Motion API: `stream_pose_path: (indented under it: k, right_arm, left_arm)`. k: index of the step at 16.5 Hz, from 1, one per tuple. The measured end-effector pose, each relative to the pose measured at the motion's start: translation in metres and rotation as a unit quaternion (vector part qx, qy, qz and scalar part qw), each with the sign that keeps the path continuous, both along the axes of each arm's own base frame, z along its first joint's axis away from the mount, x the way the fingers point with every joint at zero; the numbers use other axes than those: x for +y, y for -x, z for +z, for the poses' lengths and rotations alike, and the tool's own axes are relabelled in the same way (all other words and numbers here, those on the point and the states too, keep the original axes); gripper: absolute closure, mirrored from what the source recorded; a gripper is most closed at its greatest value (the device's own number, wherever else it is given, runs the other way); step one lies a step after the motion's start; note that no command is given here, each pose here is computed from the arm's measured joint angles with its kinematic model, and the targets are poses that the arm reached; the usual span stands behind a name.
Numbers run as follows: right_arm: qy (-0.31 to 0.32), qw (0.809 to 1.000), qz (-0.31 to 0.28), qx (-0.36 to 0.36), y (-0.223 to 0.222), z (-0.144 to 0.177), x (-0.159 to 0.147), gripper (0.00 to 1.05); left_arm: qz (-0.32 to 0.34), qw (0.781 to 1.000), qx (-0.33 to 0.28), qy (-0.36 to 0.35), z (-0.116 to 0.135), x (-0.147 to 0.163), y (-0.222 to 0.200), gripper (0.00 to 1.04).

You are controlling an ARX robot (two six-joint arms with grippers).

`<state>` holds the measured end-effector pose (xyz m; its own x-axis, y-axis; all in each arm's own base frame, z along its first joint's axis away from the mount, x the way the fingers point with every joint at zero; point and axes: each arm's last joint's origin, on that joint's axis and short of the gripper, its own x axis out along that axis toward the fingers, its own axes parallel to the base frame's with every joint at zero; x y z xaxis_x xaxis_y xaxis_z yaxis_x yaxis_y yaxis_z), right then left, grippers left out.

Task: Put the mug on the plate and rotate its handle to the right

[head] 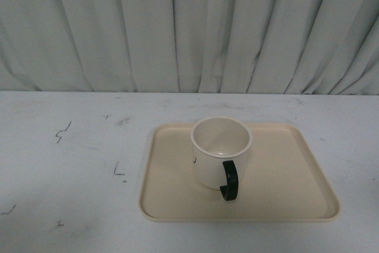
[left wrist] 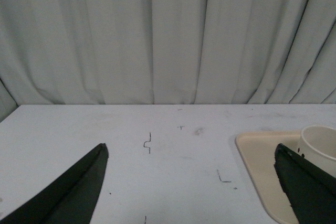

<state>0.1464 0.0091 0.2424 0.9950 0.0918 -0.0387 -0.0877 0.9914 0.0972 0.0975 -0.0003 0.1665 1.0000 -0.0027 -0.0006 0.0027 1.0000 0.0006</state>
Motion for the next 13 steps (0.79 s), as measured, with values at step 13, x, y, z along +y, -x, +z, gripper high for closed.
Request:
stream_pose_path:
  k: [13]
  right_arm:
    - [-0.069, 0.95, 0.078, 0.293, -0.156, -0.045, 0.048, 0.06]
  left_arm:
    - [0.0, 1.0, 0.0, 0.0, 0.0, 0.0, 0.0, 0.07]
